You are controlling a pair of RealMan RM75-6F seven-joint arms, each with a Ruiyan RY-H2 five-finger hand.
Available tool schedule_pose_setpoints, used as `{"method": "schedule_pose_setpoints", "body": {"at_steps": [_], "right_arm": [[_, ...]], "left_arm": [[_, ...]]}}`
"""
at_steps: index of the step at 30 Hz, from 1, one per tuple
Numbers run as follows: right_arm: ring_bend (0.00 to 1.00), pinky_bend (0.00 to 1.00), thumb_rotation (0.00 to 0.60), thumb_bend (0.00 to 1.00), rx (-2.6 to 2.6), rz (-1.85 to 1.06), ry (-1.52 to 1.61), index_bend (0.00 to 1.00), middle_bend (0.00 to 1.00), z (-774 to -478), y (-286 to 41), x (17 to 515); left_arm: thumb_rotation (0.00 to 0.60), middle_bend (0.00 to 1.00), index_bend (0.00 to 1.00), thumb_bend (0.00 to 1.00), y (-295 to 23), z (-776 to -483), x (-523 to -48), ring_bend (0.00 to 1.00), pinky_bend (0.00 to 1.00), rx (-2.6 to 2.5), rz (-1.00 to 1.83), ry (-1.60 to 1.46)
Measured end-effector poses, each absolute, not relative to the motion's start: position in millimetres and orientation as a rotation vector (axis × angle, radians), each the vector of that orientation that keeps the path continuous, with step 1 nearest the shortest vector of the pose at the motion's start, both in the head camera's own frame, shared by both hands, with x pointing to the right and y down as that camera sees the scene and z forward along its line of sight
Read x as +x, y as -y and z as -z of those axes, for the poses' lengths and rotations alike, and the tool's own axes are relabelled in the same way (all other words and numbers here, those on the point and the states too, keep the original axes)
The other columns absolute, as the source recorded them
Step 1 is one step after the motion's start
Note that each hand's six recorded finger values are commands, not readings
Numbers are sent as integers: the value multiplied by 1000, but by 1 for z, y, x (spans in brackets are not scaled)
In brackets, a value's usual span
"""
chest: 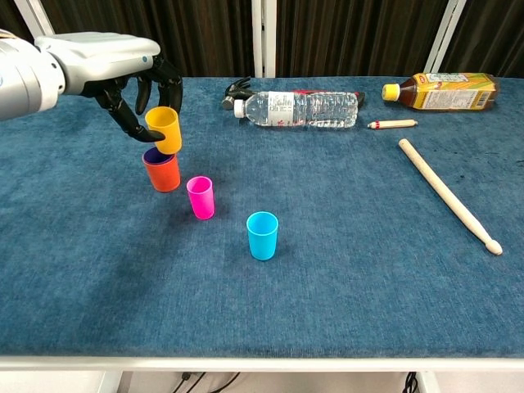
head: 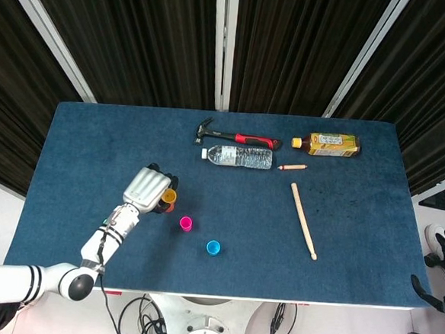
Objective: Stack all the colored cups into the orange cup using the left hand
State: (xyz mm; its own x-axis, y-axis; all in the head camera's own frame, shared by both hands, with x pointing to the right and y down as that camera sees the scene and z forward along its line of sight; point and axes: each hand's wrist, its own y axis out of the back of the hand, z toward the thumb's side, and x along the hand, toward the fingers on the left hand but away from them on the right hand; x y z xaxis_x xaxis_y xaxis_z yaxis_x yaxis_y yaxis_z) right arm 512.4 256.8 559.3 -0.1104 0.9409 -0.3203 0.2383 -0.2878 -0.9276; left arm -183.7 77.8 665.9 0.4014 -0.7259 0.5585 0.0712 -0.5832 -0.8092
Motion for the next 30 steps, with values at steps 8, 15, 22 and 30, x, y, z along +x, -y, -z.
{"method": "schedule_pose_setpoints", "body": {"at_steps": [8, 15, 22, 30], "right_arm": [[0, 0, 600, 214, -1543, -1445, 1315, 0, 0, -561, -257, 510], [0, 0, 600, 214, -1538, -1452, 1316, 0, 0, -561, -258, 511], [0, 0, 600, 214, -1542, -1455, 1311, 0, 0, -562, -258, 510], [0, 0, 600, 214, -1539, -1457, 1320, 0, 0, -562, -258, 513]], "left_arm": [[600, 472, 486, 310, -83, -674, -194, 514, 274, -1866, 1311, -543], [600, 465, 475, 309, -83, -678, -199, 511, 281, -1873, 1331, -550], [600, 236, 165, 250, -86, -682, -199, 263, 234, -1902, 1326, -540], [600, 198, 135, 237, -83, -677, -196, 205, 202, -1914, 1299, -570]]}}
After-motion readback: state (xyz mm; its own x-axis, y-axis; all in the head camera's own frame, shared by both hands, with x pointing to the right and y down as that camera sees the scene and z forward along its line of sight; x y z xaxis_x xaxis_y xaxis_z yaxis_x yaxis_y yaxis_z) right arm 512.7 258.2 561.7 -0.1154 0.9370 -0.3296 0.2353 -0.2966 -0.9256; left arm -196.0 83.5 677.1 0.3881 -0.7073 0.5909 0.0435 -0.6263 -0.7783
